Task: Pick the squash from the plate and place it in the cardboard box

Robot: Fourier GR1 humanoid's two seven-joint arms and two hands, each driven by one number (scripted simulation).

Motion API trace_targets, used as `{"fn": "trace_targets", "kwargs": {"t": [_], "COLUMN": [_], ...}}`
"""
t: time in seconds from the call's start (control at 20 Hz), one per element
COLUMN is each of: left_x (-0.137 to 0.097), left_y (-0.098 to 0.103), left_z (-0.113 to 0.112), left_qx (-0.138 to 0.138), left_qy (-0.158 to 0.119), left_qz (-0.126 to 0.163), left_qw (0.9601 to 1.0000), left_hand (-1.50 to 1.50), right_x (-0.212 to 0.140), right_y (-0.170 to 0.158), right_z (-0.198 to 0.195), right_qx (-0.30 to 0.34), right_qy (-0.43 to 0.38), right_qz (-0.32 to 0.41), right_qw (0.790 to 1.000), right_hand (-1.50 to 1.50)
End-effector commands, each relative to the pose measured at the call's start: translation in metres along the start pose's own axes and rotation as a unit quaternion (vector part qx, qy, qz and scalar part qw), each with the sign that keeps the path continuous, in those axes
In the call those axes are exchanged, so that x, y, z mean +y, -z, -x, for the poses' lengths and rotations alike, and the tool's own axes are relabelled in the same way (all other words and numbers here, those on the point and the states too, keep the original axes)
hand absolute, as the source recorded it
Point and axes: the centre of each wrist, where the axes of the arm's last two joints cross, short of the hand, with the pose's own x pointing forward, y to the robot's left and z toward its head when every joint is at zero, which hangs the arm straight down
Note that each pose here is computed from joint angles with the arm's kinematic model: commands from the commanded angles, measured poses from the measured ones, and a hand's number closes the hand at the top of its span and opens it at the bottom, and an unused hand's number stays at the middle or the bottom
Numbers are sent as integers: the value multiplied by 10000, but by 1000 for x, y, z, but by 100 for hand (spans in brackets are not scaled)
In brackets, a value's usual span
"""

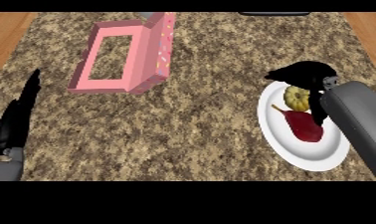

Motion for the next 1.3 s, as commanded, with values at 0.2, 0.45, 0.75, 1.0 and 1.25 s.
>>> {"fn": "trace_targets", "kwargs": {"t": [0.2,0.45,0.75,1.0,1.25], "left_x": [13,6,-1,1,12], "left_y": [6,-12,9,18,10], "left_z": [-2,-14,-2,2,-2], "left_qx": [86,-54,-2,8,-20], "left_qy": [20,18,-34,15,-10], "left_qz": [43,-2,118,52,-53], "left_qw": [10000,10000,9999,10000,10000], "left_hand": [0,0,0,0,0], "right_x": [24,32,37,44,31], "right_y": [5,20,19,37,26], "right_z": [-11,-8,-5,4,7], "right_qx": [452,774,605,686,654], "right_qy": [-376,-246,-700,-977,-1291], "right_qz": [-348,-417,438,931,1633], "right_qw": [9977,9958,9947,9885,9759], "right_hand": [-150,-150,150,150,150]}}
